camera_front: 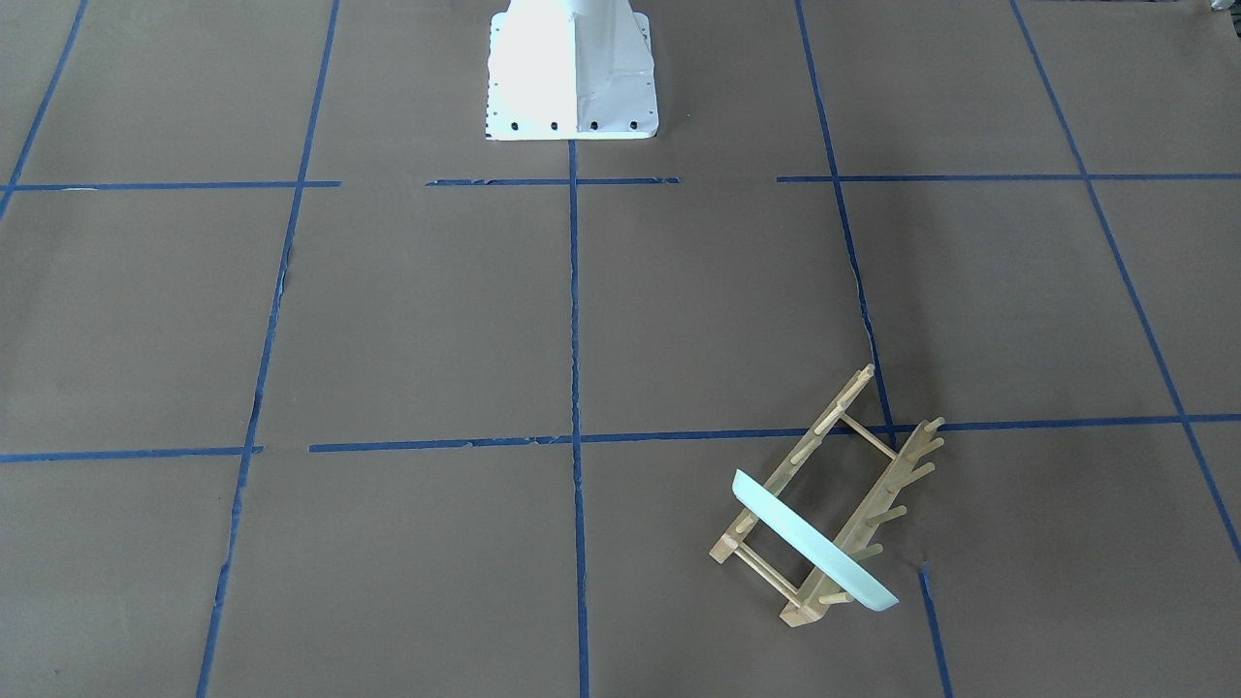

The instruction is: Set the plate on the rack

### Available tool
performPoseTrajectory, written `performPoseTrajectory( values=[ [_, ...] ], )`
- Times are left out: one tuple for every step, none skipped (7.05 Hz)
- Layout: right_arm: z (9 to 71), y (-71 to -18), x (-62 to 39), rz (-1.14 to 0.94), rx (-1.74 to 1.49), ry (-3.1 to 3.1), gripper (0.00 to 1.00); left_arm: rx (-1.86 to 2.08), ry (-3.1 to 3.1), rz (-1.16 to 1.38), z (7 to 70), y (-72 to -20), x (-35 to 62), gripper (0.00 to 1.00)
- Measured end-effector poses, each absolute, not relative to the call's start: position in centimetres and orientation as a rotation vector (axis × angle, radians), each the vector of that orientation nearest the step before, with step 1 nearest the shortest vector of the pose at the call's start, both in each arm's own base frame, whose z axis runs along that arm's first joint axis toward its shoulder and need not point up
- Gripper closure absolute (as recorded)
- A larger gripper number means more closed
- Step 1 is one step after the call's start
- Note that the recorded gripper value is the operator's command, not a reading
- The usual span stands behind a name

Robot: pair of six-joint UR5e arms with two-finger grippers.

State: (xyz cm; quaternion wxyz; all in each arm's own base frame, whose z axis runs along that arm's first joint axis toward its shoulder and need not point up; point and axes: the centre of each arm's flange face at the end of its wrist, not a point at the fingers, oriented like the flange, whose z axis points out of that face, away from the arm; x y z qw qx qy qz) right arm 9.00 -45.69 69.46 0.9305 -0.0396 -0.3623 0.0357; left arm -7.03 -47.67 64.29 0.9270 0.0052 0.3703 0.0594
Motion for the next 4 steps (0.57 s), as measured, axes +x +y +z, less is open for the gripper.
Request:
performPoseTrajectory(
  values=[
    [69.46,-45.69,9.00,0.073,-0.081,-0.742,0.00,0.009,0.758,0.119,64.04,-47.63,-7.01,0.00],
    [69.47,-45.69,9.00,0.073,-0.081,-0.742,0.00,0.008,0.756,0.118,64.00,-47.60,-7.01,0.00],
    [69.46,-45.69,9.00,0.073,-0.081,-0.742,0.00,0.007,0.756,0.117,64.03,-47.57,-7.02,0.00],
    [69.46,-45.69,9.00,0.073,-0.081,-0.742,0.00,0.007,0.756,0.116,64.01,-47.57,-7.04,0.00]
  ],
)
